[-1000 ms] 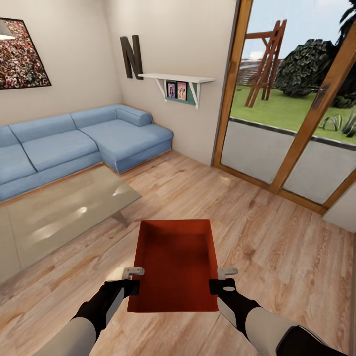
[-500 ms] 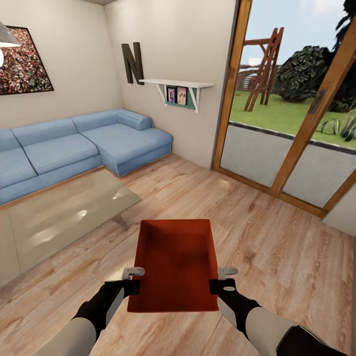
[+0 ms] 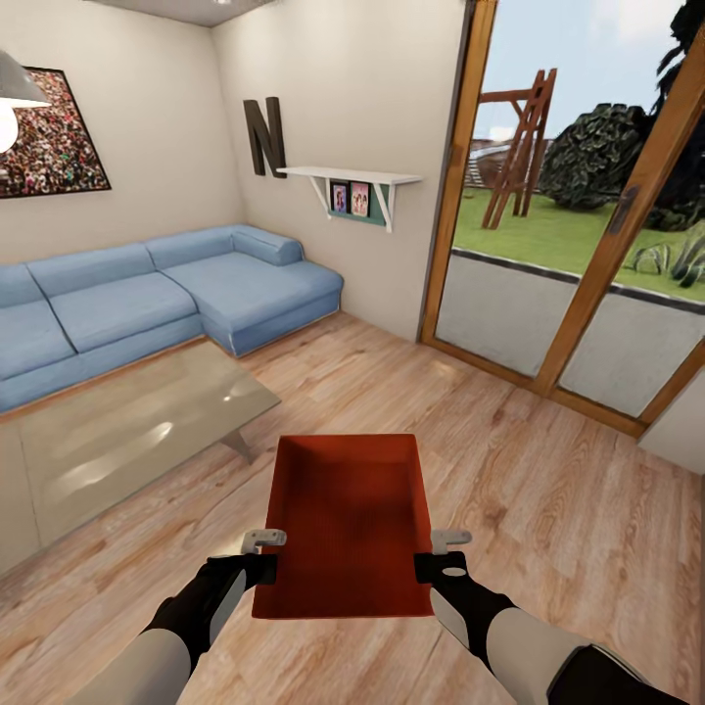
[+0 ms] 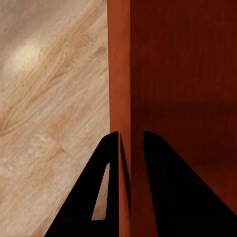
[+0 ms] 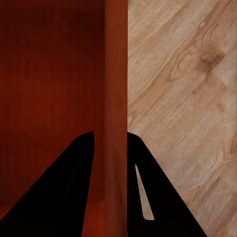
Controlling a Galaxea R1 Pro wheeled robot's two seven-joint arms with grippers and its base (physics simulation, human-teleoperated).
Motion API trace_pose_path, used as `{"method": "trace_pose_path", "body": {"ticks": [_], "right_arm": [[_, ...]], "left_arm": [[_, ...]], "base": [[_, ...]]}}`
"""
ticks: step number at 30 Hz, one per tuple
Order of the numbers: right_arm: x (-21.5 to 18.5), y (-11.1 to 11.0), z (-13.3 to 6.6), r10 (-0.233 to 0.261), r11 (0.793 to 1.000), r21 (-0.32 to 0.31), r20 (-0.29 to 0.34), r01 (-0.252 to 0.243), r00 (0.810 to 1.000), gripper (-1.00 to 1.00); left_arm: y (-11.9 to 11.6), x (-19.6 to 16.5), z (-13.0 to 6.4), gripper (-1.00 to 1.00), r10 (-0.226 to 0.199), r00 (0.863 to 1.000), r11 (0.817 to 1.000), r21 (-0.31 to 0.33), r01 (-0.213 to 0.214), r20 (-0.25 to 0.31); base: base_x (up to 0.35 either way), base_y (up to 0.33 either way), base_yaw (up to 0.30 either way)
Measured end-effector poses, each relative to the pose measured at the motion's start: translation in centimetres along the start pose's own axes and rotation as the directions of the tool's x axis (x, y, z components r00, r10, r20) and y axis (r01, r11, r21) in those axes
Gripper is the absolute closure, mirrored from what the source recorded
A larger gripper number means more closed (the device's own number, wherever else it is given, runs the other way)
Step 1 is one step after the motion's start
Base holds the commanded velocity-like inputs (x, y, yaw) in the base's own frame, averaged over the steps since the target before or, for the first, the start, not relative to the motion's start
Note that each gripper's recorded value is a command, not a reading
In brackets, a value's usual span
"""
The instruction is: Move the two storage containers from the living room to the garage. In the garage, place one container on the floor and stack the other container on top of it (either order is fine).
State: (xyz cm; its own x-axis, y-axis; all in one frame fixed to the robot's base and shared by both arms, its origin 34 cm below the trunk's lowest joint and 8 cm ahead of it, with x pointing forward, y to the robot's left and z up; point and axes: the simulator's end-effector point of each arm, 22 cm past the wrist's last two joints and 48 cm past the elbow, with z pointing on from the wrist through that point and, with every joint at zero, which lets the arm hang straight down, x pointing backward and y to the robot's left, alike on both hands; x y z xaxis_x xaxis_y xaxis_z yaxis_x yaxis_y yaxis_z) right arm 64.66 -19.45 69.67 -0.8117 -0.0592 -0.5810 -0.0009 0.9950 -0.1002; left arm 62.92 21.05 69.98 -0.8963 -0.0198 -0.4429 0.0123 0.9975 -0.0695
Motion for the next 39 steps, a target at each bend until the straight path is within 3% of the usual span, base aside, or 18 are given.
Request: {"method": "trace_pose_path", "body": {"ticks": [39], "right_arm": [[-3.1, -0.3, -1.7, 0.005, 1.0, 0.003, 0.061, -0.005, 0.998, 1.0]], "left_arm": [[-0.2, -2.8, -2.1, 1.0, 0.003, 0.998, 1.0, 0.001, -0.003, 0.06]], "base": [[0.0, 0.0, 0.0]]}}
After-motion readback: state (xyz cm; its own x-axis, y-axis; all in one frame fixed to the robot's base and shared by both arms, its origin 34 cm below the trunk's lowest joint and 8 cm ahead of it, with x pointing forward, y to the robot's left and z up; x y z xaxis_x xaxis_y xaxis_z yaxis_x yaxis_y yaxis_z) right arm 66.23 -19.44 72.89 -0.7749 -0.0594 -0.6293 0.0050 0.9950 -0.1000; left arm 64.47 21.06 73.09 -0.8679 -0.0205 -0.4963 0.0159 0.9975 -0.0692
